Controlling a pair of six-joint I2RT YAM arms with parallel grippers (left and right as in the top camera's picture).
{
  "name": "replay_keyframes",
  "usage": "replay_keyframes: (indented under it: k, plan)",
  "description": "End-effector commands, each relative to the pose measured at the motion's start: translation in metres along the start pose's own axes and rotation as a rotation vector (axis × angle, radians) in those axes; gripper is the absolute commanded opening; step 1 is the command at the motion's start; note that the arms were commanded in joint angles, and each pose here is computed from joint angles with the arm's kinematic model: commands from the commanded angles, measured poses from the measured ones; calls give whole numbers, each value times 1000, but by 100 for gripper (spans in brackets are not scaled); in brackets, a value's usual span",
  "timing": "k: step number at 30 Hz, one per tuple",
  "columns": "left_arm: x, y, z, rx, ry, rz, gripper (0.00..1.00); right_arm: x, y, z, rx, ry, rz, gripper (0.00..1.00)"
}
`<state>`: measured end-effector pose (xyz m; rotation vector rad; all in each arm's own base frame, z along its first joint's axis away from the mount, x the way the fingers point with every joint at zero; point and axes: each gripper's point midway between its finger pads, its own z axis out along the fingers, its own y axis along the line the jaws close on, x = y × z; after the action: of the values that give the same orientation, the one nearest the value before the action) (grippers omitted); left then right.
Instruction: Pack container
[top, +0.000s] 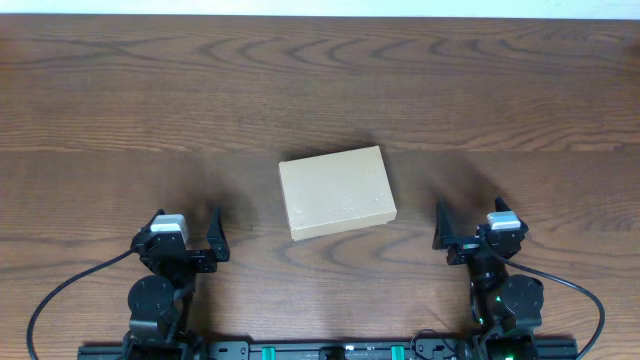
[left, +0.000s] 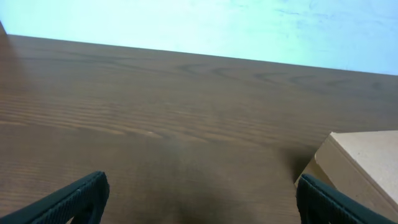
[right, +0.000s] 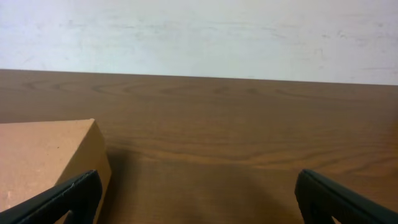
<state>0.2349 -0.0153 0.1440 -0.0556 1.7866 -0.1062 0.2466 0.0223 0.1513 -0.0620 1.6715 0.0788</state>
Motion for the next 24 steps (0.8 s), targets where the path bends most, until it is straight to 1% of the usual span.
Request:
replay_keyframes:
  k: [1,24]
  plan:
    - [13,2,3,-5,29,15,95,0,-2,0,11,-2,13,99]
    - [14,1,3,2,31,32,95,0,-2,0,11,-2,13,99]
